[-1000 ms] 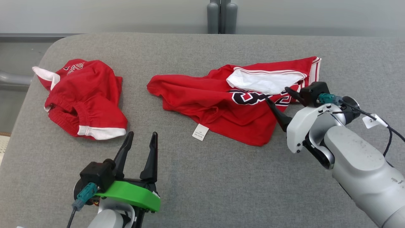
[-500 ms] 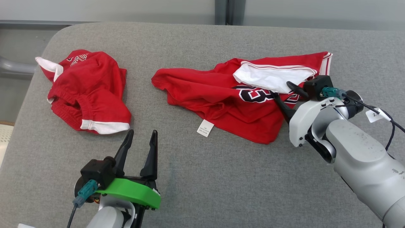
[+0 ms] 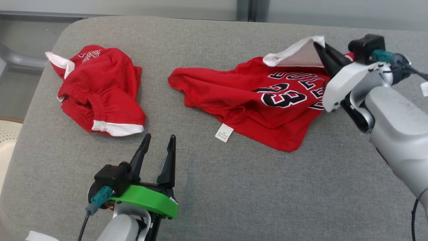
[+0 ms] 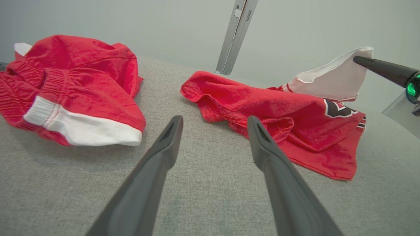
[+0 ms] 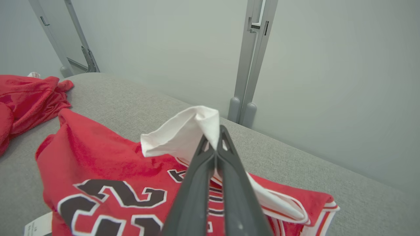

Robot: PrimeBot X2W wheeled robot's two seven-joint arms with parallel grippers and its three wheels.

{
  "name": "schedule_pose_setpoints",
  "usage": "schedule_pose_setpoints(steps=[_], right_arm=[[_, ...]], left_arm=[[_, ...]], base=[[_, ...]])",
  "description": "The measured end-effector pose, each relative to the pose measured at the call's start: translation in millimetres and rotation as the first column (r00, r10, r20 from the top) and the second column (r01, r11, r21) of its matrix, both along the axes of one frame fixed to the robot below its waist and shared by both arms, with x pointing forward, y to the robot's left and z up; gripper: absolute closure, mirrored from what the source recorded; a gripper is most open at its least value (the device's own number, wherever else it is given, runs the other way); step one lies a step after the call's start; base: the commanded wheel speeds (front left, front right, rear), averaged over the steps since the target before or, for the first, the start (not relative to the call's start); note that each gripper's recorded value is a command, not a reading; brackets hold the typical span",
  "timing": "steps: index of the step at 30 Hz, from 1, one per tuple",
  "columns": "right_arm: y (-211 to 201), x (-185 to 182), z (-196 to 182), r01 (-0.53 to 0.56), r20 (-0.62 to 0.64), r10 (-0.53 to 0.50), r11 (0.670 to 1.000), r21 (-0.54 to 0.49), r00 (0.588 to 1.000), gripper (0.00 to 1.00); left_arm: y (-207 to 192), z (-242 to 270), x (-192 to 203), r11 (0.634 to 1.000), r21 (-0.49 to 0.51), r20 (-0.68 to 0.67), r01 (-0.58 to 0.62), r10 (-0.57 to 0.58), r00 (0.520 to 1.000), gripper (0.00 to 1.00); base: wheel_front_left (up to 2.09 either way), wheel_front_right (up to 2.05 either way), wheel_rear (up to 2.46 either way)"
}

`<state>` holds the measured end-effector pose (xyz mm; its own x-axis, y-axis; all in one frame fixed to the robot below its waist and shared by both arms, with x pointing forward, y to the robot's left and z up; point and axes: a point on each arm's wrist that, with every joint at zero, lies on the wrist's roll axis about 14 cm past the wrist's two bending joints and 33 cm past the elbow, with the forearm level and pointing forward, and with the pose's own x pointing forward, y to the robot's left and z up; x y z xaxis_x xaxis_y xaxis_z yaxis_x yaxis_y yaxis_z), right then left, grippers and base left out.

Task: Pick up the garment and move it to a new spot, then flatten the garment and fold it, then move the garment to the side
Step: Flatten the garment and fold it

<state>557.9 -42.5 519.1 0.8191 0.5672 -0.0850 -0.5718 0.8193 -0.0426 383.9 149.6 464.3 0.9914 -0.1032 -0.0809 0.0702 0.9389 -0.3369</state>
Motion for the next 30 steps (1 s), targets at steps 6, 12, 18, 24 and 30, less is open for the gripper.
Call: schedule_pose_setpoints(steps=[6, 12, 18, 24, 30], right_arm=[[-20.0, 50.2, 45.1, 0.083, 0.085, -0.086, 0.996, 0.041, 0.993, 1.0], [-15.4, 81.6, 48.4, 0.109, 0.083, -0.114, 0.992, 0.062, 0.99, 1.0], [1.6, 100.1, 34.0, 0.103, 0.084, -0.106, 0.994, 0.037, 0.991, 0.0], [16.1, 97.3, 36.6, 0.09, 0.075, -0.099, 0.989, 0.115, 0.992, 0.0], [-0.5, 70.4, 39.2, 0.095, 0.09, -0.114, 0.977, 0.191, 0.989, 0.0]], left_arm=[[2.6, -3.4, 1.8, 1.0, -0.005, -0.008, -0.016, 0.016, 1.0, 0.0], [5.8, -10.5, 6.8, 1.0, -0.004, -0.023, -0.023, 0.023, 0.999, 0.0], [6.3, -21.3, 14.1, 1.0, 0.004, -0.049, -0.02, 0.02, 0.999, 0.0], [5.0, -25.6, 17.6, 1.0, 0.022, -0.056, -0.006, 0.007, 0.998, 0.0], [3.2, -23.1, 17.8, 0.999, 0.038, -0.047, 0.015, -0.013, 0.999, 0.0]], base=[[0.0, 0.0, 0.0], [0.0, 0.0, 0.0], [0.0, 0.0, 0.0], [0.0, 0.0, 0.0], [0.0, 0.0, 0.0]])
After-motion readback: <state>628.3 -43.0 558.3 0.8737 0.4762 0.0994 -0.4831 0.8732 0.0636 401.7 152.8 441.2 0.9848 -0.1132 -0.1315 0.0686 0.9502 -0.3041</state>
